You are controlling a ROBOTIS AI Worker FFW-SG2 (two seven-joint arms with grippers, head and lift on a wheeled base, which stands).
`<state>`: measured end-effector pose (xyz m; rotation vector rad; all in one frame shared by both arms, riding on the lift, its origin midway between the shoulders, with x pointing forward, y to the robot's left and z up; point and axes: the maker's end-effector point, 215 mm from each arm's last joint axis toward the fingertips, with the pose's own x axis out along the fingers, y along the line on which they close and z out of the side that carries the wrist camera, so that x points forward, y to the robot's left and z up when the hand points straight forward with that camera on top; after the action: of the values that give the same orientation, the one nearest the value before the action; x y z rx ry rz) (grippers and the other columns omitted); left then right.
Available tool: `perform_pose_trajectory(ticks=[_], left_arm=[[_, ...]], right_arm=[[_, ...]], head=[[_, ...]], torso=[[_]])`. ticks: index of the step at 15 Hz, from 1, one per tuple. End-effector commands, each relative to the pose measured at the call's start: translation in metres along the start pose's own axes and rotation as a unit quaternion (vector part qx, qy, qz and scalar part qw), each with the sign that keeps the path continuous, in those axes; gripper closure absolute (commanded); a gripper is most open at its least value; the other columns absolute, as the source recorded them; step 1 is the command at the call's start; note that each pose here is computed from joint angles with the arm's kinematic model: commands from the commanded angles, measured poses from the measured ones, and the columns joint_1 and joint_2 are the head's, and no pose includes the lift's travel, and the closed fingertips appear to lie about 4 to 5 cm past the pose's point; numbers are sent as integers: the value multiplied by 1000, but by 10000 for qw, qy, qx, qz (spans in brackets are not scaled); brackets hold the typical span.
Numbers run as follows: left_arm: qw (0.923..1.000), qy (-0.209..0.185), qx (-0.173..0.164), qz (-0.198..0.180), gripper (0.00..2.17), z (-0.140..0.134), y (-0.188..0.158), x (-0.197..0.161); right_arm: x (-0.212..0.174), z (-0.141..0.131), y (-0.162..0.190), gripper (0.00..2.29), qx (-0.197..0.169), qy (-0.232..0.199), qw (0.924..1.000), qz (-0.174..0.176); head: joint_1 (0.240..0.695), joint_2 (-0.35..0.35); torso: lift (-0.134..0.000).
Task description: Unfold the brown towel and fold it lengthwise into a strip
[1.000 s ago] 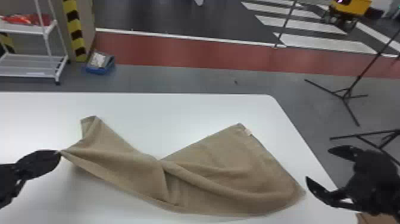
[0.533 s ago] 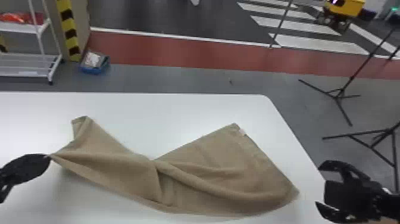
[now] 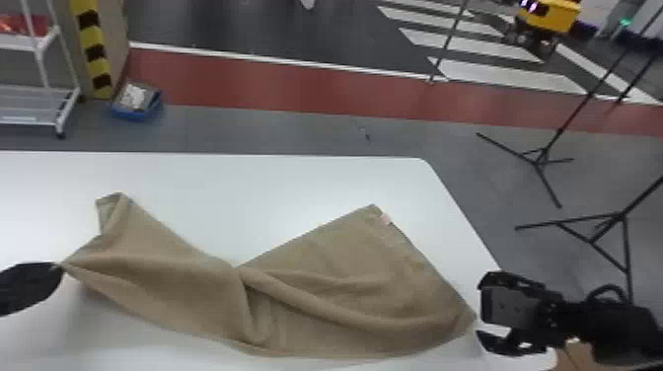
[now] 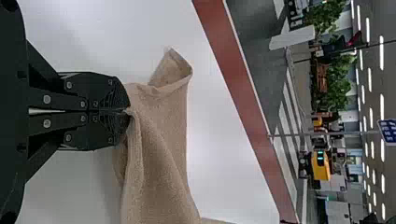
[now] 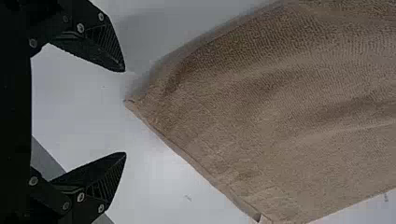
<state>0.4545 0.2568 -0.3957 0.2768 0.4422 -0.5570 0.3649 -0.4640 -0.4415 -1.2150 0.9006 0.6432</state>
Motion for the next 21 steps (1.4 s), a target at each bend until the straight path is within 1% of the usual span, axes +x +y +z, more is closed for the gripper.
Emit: perform_pose_trajectory(ticks=[1,2,4,5,6,7,8,9,10,11,12,13,14,16,17,19,20,21], left_arm=[[10000,-13,12,-6,1568,2,0,-1],[10000,-3,15,-23,1568,1,-1,-1],[10000,6,16,7,1568,0,2,-3],[10000,23,12,18,1568,-2,3,-3],[10000,19,29,26,1568,-2,4,-4],[10000,19,20,20,1568,-2,4,-4],[10000,0,30,22,1568,-1,4,-4],[10000,-1,38,28,1568,0,4,-4],[10000,-5,38,46,1568,0,6,-4],[9999,7,13,134,1568,-1,14,-9],[9998,12,-14,212,1568,-3,22,-14],[9995,1,-53,299,1568,-5,32,-21],[9991,-13,-104,399,1568,-7,45,-31],[9985,-104,-142,516,1568,-2,61,-46],[9984,-135,-130,538,1568,2,65,-52],[9981,-212,-105,561,1568,13,67,-60],[9982,-174,-210,539,1568,12,67,-65],[9981,-168,-247,541,1568,11,69,-69]], right_arm=[[9,13,2,360,30,-1,9999,139],[12,13,4,427,87,36,9998,192],[15,17,12,664,96,16,9992,384],[14,12,14,886,231,71,9987,451],[13,11,14,1146,263,82,9984,501],[11,9,14,1487,408,75,9976,557],[10,8,15,1767,598,44,9964,606],[7,9,12,1956,723,-59,9957,584],[-3,10,1,2078,912,-212,9946,440],[-17,11,-13,2111,1145,-416,9922,253],[-28,9,-20,2108,1321,-543,9896,155],[-42,9,-24,2108,1361,-601,9889,36],[-54,11,-21,2111,1367,-671,9883,-4],[-80,26,-22,2111,1463,-1029,9839,-63],[-93,36,-24,2111,1533,-1234,9804,-116],[-105,42,-29,2165,1958,-1436,9699,-181],[-111,49,-32,2165,1965,-1522,9683,-233],[-111,53,-28,2165,2011,-1547,9671,-187]], head=[[695,-289],[695,-274],[695,-265],[695,-260],[695,-256],[695,-254],[695,-256],[695,-256],[695,-258],[695,-259],[695,-257],[695,-251],[695,-243],[695,-221],[695,-207],[695,-156],[695,-148],[695,-140]], torso=[[-126],[-126],[-126],[-126],[-126],[-126],[-126],[-126],[-126],[-126],[-126],[-126],[-126],[-126],[-126],[-126],[-126],[-126]])
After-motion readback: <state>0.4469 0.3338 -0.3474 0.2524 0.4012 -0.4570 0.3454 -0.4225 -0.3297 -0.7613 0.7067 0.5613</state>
